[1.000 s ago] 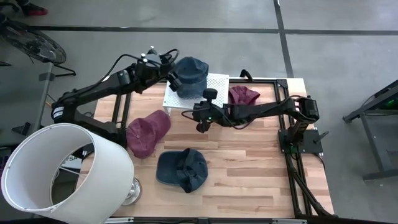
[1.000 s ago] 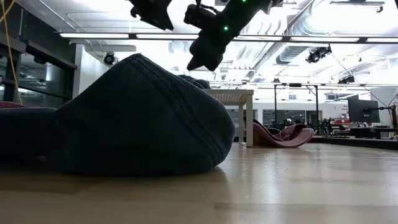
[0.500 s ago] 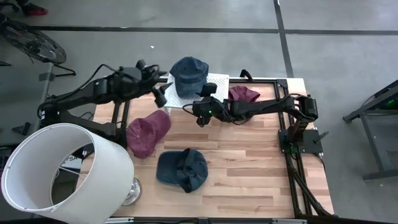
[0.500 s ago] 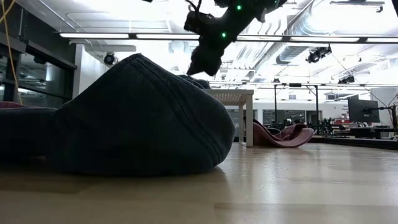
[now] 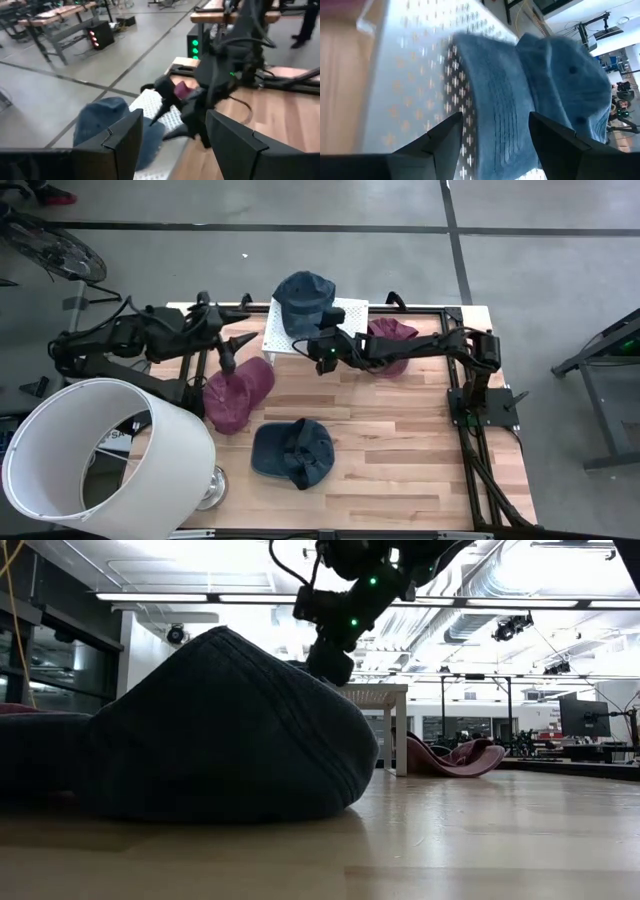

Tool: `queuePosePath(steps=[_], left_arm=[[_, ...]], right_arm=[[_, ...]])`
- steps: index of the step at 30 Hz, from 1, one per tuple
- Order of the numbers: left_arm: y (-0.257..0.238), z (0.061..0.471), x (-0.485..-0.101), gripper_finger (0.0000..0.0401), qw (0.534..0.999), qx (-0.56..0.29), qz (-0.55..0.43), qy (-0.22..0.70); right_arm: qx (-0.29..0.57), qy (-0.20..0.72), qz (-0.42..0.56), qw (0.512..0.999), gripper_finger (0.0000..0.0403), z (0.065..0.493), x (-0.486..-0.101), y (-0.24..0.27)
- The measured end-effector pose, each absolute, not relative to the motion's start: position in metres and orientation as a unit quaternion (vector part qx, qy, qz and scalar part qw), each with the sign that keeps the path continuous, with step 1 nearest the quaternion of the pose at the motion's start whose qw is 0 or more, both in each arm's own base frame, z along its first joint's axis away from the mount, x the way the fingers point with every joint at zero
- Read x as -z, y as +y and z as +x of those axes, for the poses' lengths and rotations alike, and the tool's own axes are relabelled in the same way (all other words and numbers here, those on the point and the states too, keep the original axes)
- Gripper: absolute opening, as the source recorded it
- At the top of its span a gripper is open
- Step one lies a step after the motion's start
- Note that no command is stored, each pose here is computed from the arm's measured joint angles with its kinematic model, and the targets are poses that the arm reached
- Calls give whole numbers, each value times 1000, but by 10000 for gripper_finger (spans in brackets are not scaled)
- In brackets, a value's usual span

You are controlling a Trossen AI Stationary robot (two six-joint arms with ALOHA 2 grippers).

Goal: Pick & Place hat
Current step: Put the top black cap on the shelf

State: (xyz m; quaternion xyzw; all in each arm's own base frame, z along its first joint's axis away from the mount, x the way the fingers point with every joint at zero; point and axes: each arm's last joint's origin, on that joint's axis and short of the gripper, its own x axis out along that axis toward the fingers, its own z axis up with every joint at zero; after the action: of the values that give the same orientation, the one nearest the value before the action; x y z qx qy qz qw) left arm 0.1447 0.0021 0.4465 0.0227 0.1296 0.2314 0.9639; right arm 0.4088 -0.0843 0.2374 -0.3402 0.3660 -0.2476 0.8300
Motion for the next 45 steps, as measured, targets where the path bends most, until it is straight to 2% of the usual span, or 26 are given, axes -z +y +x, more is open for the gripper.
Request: queuePosePath(steps=[10,26,31,38,45], left_arm=[[-11,137,-448,213,975,-185,21,122],[-11,137,-446,213,973,-186,25,135],[-11,137,-445,213,972,-186,28,139],[-11,137,-445,213,972,-186,29,139],[-11,137,-445,213,972,-187,29,139]], right_arm=[[246,371,-343,827,179,407,-237,-95],[244,356,-344,834,14,409,-241,-91],[255,341,-359,831,10,413,-246,-79],[284,324,-370,823,5,421,-271,-62],[351,328,-297,825,5,418,-273,-56]])
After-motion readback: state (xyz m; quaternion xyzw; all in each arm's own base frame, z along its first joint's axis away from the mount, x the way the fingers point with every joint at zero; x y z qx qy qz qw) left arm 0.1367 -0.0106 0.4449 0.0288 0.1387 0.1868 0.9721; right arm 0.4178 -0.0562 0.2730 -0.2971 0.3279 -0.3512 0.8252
